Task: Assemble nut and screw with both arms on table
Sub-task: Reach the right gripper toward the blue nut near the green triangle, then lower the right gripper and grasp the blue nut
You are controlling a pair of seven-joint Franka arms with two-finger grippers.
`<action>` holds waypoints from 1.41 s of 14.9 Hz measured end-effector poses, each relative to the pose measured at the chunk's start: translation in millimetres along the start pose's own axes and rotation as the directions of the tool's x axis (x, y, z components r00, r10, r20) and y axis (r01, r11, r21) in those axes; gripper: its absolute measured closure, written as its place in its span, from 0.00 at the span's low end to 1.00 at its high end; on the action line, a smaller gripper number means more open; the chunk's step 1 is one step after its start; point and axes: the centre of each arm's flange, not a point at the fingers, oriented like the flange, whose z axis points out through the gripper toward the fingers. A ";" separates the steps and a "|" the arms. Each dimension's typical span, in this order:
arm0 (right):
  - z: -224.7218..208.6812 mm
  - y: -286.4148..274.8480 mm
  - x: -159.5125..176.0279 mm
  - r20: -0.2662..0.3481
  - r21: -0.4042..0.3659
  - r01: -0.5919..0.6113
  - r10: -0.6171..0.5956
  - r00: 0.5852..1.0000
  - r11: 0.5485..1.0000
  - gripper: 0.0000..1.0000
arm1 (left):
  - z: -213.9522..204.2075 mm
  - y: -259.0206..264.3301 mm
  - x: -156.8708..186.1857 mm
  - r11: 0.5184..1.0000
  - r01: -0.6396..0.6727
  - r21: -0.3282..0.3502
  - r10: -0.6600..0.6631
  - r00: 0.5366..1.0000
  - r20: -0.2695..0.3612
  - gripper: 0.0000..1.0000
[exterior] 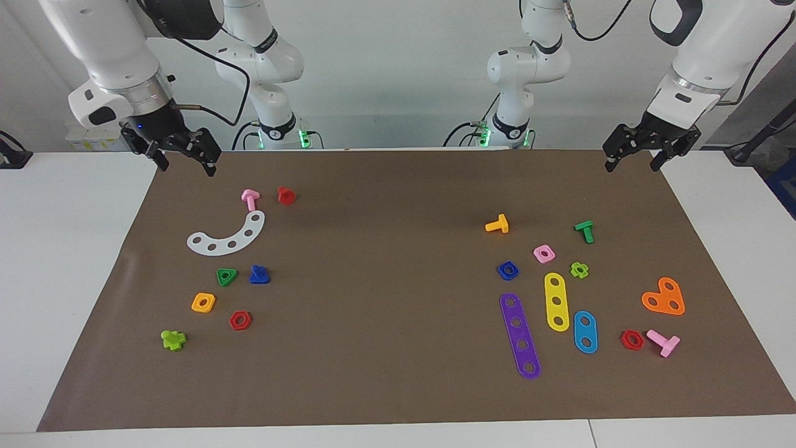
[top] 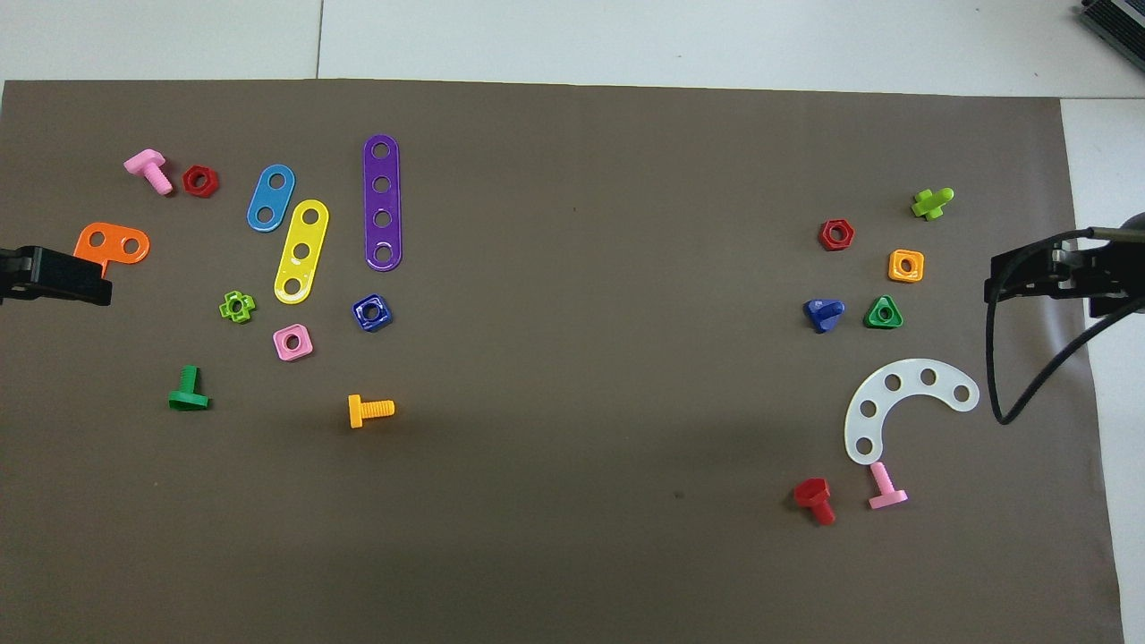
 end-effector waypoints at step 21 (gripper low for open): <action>269.4 -45.1 56.8 -0.113 0.011 0.274 -0.271 0.956 0.962 0.00 | 0.0 0.0 0.0 1.000 0.000 0.000 0.000 1.000 0.000 0.00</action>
